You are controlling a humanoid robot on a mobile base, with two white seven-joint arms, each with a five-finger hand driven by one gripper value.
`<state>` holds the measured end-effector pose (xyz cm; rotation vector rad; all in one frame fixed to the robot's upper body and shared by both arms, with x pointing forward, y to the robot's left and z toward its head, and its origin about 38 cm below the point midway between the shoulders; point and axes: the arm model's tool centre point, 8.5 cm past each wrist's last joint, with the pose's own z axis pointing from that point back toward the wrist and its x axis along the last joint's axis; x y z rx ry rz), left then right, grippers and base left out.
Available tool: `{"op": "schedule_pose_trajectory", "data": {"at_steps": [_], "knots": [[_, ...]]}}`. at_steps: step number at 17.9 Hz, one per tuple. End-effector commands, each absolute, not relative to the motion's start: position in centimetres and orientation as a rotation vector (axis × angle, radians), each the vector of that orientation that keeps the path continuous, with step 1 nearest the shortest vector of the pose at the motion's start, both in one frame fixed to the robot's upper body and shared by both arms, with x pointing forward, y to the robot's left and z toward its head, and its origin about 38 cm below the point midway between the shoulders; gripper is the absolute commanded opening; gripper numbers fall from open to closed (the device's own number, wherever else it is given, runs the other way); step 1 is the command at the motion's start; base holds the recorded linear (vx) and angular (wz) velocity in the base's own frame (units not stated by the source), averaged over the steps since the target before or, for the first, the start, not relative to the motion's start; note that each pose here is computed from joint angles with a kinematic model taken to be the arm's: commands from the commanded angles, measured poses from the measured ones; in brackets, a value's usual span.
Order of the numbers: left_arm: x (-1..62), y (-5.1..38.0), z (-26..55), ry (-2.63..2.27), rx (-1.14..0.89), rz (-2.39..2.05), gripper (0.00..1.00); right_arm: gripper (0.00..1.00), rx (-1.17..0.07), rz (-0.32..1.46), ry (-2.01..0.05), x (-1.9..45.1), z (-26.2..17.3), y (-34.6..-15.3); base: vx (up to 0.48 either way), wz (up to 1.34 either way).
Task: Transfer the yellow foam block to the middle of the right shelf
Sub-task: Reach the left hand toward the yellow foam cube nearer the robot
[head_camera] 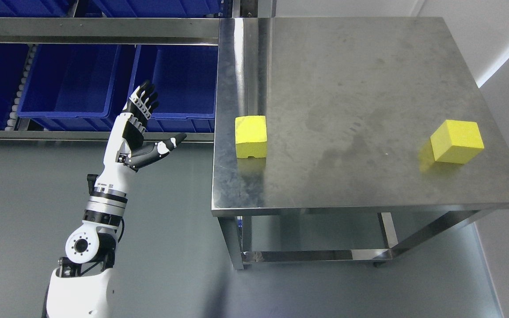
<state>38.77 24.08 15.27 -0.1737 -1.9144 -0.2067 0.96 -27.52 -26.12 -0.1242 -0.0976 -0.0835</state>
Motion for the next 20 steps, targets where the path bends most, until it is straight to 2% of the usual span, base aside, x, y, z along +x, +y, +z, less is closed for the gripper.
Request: {"op": "schedule_pose_trajectory", "data": {"at_steps": [1, 6, 11, 13, 20], "knots": [[38.6, 24.5, 15.1, -1.911, -0.162, -0.225, 1.0, 1.0, -0.143, -0.077, -0.114, 1.5, -26.0, -28.7, 0.038, 0.0], [38.8, 25.0, 16.0, -1.96, -0.146, -0.226, 1.0, 1.0, -0.143, -0.079, -0.114, 1.5, -26.0, -28.7, 0.02, 0.0], [40.0, 22.0, 19.7, -2.003, -0.344, -0.607, 0.99, 1.0, -0.143, -0.079, -0.114, 1.5, -26.0, -28.7, 0.0, 0.0], [40.8, 21.9, 20.4, -1.966, -0.349, -0.756, 0.99, 1.0, -0.143, -0.079, -0.114, 1.5, -26.0, -28.7, 0.0, 0.0], [44.1, 16.7, 17.1, -1.733, -0.292, -1.042, 1.0, 1.0, -0.143, -0.079, -0.114, 1.5, -26.0, -28.7, 0.0, 0.0]]}}
